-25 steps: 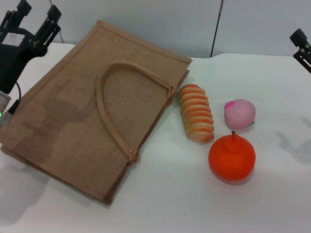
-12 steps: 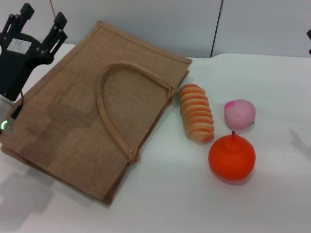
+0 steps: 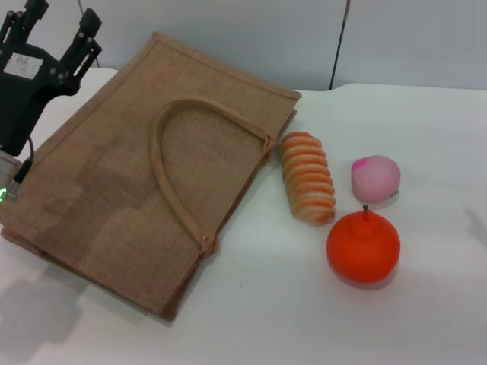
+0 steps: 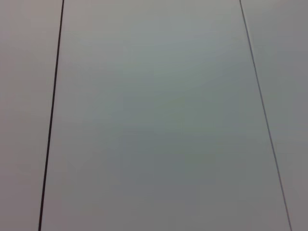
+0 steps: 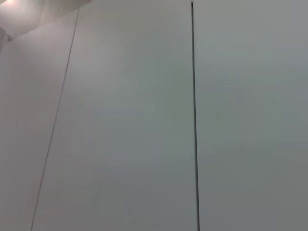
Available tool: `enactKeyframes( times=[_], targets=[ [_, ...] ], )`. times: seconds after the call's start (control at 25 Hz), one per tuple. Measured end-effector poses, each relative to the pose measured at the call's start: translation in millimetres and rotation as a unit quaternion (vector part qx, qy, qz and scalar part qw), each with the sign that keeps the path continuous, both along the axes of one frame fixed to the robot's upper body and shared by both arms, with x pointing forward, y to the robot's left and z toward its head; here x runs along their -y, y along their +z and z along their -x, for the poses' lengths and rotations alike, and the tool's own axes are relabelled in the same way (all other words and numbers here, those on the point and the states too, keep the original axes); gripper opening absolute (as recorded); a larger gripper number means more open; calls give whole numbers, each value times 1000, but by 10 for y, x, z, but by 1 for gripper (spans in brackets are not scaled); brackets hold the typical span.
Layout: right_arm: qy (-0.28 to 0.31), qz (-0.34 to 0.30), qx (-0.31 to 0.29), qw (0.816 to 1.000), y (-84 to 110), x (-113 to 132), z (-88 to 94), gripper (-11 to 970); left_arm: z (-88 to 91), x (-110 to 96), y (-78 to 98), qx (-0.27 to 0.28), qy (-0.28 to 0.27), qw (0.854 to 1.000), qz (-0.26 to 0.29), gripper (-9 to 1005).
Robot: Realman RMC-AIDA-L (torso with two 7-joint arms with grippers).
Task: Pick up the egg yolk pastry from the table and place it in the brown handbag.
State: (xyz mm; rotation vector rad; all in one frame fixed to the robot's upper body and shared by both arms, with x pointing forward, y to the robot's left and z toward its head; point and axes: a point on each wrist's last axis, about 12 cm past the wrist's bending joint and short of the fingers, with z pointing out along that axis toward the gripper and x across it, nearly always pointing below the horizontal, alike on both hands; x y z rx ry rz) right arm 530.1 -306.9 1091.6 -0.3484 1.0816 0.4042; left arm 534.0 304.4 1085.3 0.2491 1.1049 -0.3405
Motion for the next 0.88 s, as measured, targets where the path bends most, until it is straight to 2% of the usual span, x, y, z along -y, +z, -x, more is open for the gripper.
enactKeyframes(
  times=[0.88],
  targets=[
    [-10, -4, -2, 1000, -22, 45, 42, 856, -2, 1, 20, 7, -4, 1000, -3, 802]
  ],
)
